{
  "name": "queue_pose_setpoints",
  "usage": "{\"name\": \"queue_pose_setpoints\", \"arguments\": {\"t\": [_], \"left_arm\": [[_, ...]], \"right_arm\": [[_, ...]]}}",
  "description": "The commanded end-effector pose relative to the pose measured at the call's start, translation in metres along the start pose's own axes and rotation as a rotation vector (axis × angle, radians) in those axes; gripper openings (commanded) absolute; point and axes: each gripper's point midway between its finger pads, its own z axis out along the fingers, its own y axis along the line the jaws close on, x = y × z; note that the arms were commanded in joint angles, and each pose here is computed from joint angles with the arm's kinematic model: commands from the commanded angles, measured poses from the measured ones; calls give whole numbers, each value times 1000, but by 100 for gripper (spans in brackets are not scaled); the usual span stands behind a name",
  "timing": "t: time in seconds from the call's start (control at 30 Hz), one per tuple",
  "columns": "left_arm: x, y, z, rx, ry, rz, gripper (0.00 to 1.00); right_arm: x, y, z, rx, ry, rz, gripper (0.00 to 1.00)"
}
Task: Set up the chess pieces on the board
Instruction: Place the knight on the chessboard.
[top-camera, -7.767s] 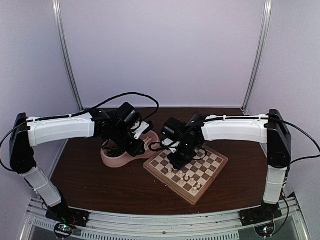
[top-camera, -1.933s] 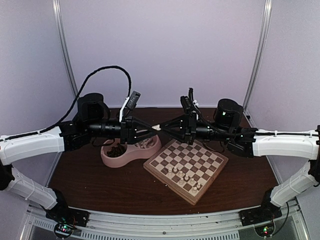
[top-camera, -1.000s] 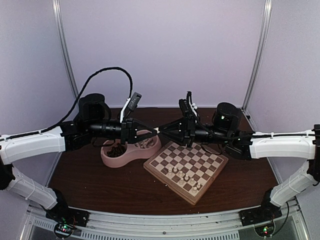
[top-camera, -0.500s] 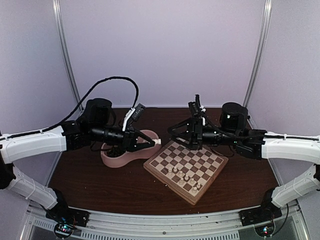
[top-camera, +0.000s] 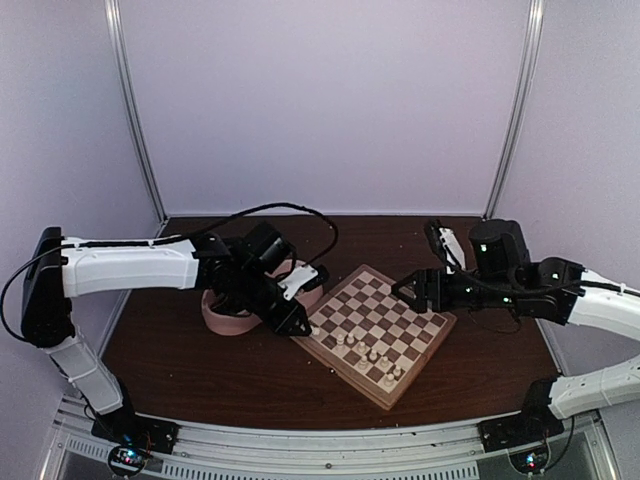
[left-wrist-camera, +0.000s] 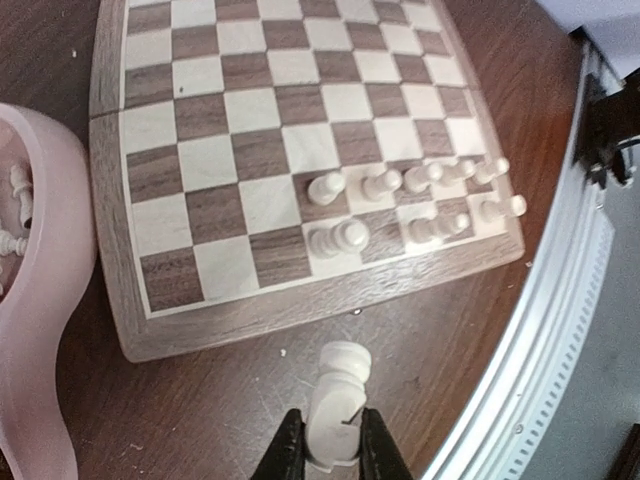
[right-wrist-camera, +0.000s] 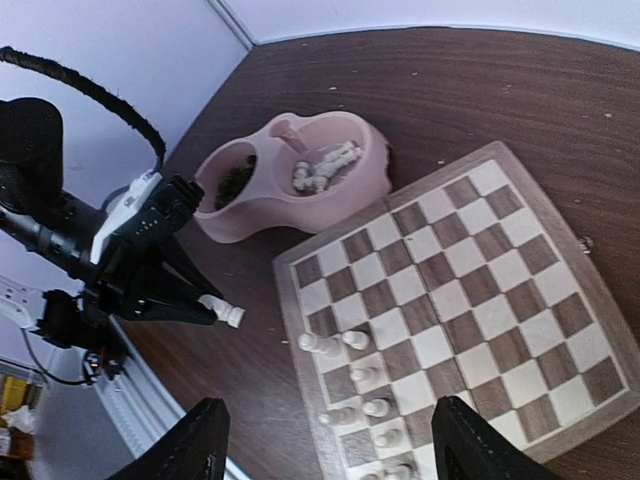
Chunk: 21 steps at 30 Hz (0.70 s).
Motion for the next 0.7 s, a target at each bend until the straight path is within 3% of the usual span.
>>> {"name": "queue_pose_setpoints", "arguments": {"t": [0.0, 0.27, 0.67], "left_arm": [[14, 21, 10, -166, 138, 34, 0], [9, 26, 27, -221, 223, -2, 0], [2, 3, 28, -240, 265, 40, 0]], "right_arm": [[15, -57, -13, 246, -22, -189, 73], [33, -96, -22, 356, -93, -301, 73], [52, -113, -32, 342, -180, -337, 75]]}}
